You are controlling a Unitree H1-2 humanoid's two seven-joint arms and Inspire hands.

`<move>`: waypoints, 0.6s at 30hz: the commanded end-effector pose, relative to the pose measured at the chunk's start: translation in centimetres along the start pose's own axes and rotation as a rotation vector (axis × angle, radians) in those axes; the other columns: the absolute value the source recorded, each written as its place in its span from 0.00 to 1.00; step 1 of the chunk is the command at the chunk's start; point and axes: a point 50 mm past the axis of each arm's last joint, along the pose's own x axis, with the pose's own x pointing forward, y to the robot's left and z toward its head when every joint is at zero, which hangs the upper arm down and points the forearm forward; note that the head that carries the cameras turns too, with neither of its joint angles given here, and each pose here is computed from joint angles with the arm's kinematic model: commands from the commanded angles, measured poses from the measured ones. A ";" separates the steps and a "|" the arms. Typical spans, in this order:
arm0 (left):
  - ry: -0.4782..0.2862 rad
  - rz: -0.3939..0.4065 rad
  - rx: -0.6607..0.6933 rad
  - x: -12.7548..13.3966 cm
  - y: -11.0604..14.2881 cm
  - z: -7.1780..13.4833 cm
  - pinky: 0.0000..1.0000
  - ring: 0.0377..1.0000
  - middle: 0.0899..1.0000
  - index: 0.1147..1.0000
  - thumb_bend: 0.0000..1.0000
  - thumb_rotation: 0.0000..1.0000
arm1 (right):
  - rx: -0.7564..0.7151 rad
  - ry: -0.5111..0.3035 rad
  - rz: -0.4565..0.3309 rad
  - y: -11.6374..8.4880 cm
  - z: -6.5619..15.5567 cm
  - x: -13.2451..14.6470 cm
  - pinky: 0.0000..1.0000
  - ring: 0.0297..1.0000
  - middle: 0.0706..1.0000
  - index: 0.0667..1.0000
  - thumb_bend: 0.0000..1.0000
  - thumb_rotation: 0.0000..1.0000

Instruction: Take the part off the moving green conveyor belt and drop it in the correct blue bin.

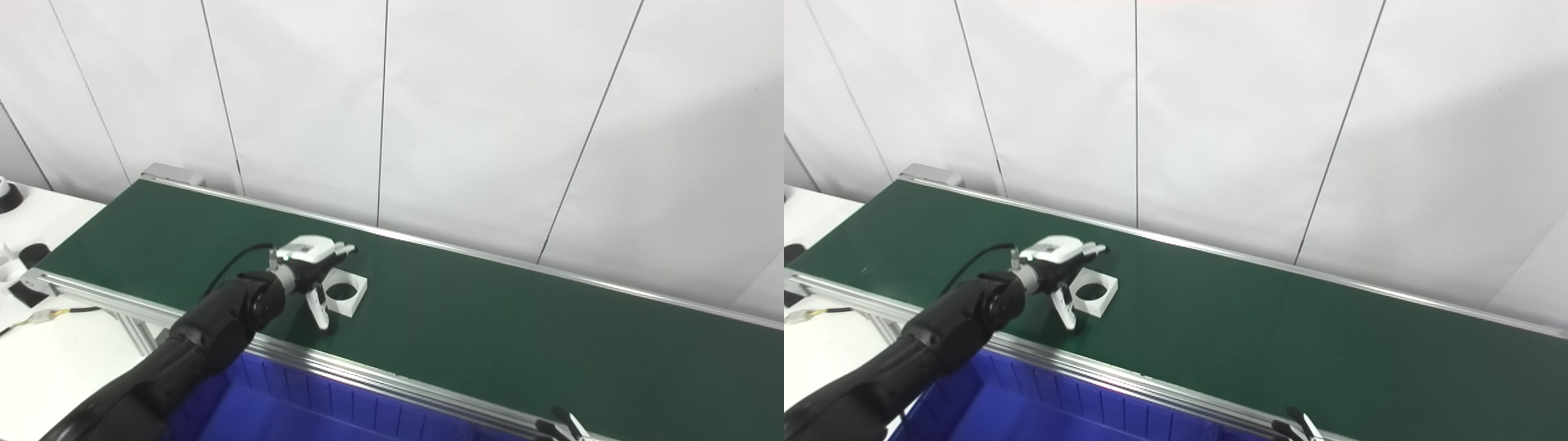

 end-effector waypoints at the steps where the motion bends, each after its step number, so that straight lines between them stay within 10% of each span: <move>1: -0.024 0.098 0.052 0.9 2.7 0.8 1.00 1.00 1.00 0.97 0.84 0.10 | -0.003 -0.094 -0.016 -0.3 1.3 0.4 0.64 0.76 0.80 0.91 0.86 0.27; 14: -0.124 0.180 -0.027 2.4 1.3 3.7 0.92 0.90 0.91 0.89 0.75 0.00 | 0.000 -0.097 -0.027 0.0 2.0 -0.5 0.63 0.76 0.79 0.91 0.86 0.28; 18: -0.162 0.178 -0.094 3.1 1.1 5.0 0.62 0.66 0.69 0.69 0.56 0.00 | 0.006 -0.093 -0.039 -0.1 2.1 -0.7 0.62 0.77 0.80 0.91 0.86 0.28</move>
